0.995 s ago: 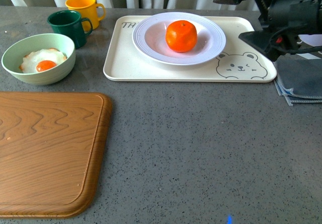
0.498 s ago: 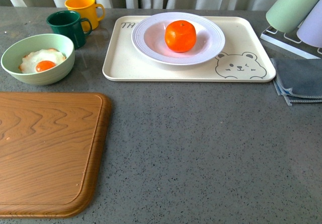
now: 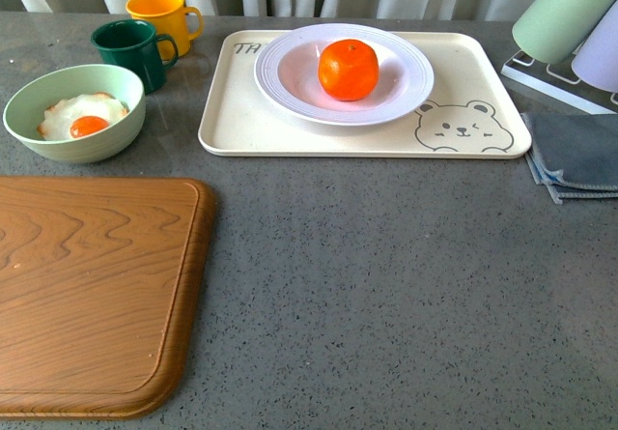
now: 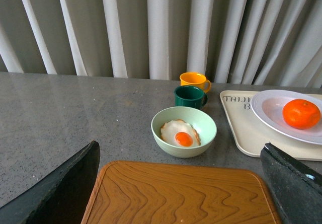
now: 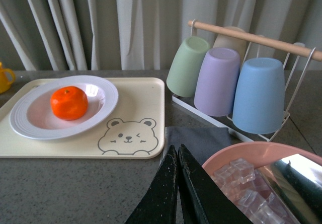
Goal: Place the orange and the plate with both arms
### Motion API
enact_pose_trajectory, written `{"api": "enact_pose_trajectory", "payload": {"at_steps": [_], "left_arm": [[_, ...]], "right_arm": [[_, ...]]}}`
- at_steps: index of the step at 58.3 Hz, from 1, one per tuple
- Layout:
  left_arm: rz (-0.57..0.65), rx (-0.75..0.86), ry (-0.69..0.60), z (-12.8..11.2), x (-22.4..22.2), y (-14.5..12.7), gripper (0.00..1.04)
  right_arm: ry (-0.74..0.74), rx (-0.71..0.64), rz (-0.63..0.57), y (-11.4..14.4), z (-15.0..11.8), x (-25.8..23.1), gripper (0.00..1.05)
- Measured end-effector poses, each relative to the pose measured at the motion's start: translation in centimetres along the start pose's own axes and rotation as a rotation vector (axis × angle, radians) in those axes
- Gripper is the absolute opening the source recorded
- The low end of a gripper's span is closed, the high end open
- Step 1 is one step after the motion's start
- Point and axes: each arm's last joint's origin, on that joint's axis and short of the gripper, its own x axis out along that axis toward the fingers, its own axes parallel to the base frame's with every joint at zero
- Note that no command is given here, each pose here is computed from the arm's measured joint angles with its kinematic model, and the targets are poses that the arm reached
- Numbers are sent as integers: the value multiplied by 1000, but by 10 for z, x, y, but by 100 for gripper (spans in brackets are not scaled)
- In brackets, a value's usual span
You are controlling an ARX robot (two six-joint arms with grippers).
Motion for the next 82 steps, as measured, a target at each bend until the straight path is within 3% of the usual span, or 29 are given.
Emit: {"api": "enact_pose_trajectory", "payload": {"at_steps": [82], "left_arm": [[0,0,0,0,0,0,96]], "right_arm": [[-44,0,1,0,12,-55,2]]}}
